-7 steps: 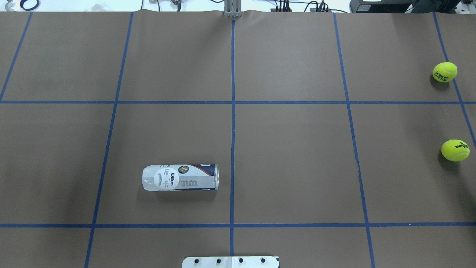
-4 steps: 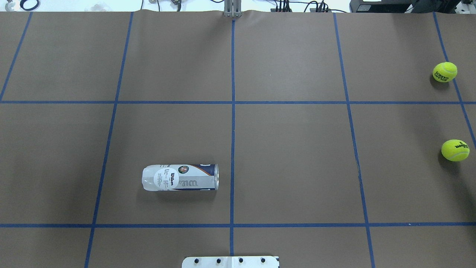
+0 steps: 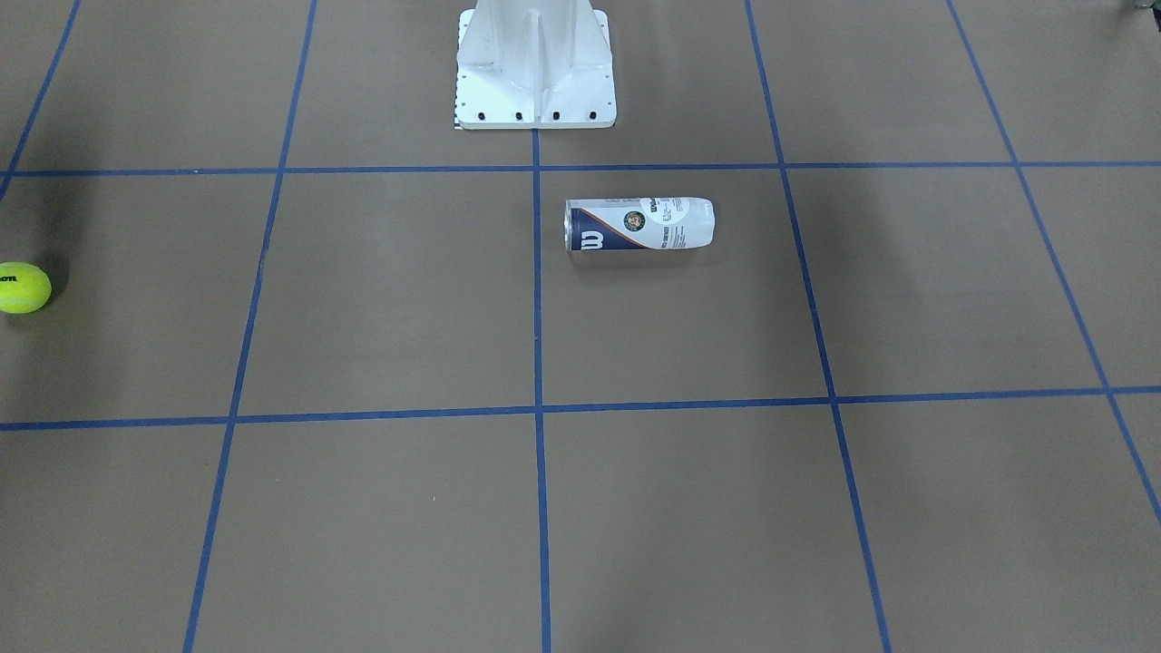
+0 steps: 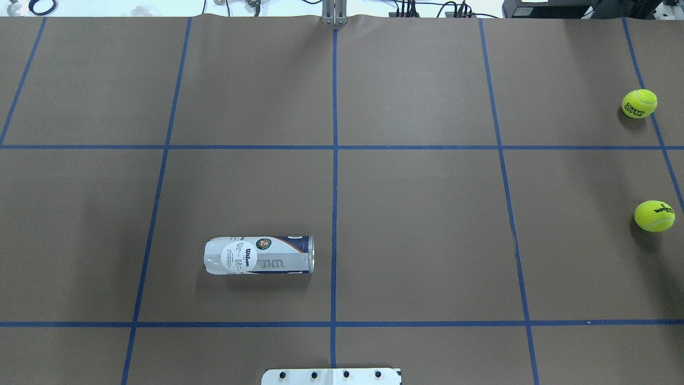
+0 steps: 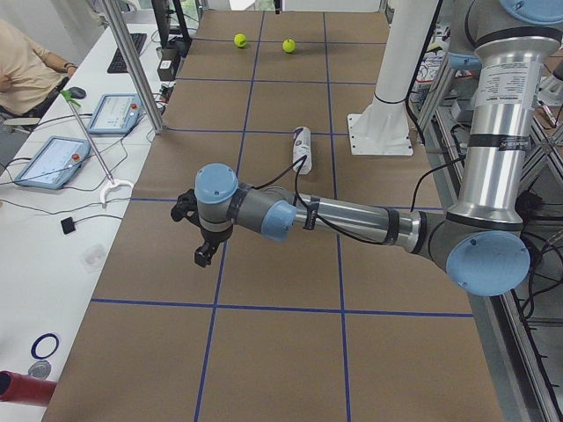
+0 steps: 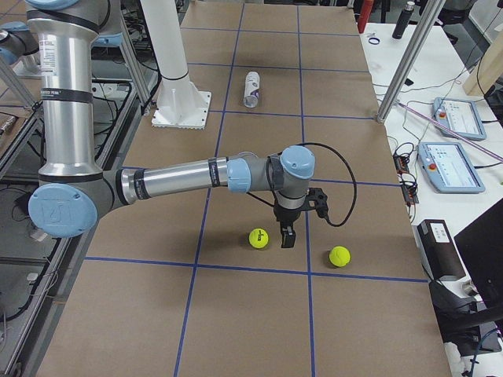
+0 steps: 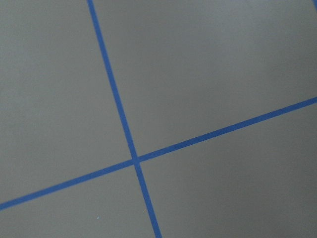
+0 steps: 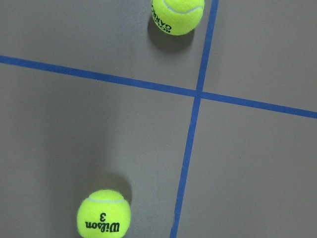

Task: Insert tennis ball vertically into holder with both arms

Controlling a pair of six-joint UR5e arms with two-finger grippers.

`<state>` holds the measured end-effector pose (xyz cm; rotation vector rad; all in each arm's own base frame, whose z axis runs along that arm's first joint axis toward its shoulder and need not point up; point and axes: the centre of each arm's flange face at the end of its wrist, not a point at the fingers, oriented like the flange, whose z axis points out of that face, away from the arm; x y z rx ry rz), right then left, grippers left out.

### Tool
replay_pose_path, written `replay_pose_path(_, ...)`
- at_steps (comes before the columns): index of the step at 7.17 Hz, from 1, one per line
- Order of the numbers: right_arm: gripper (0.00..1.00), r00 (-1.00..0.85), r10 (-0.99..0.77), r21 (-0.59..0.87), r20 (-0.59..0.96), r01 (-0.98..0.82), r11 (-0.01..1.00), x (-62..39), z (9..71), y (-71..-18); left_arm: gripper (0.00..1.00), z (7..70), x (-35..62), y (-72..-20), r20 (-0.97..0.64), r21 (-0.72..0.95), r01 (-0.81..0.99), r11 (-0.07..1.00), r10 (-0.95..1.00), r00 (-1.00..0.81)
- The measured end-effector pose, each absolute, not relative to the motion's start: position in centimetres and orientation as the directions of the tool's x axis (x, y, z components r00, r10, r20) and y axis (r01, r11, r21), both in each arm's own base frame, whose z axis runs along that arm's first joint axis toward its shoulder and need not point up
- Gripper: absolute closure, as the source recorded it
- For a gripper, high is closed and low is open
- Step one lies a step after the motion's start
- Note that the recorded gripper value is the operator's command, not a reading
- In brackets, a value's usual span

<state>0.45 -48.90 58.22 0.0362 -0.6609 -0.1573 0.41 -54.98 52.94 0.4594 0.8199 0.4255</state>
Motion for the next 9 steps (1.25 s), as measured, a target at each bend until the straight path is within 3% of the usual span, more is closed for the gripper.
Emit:
replay_pose_path(4, 0.00, 0.778, -0.160, 0.090, 0.608, 0.132, 0.987, 0.5, 57.9, -48.9, 0.01, 36.6, 18.1, -59.6, -0.347, 0.815, -0.302, 0.495, 0.833, 0.430)
replay_pose_path(7, 0.00, 0.777, -0.161, 0.093, 0.608, 0.132, 0.987, 0.5, 57.7, -49.0, 0.00, 26.8, 33.1, -56.1, -0.221, 0.876, -0.362, 0.319, 0.932, 0.288)
replay_pose_path(9, 0.00, 0.767, -0.161, 0.094, 0.621, 0.131, 0.987, 0.4, 57.6, -48.9, 0.01, 21.2, 42.0, -50.6, -0.153, 0.872, -0.426, 0.242, 0.960, 0.232)
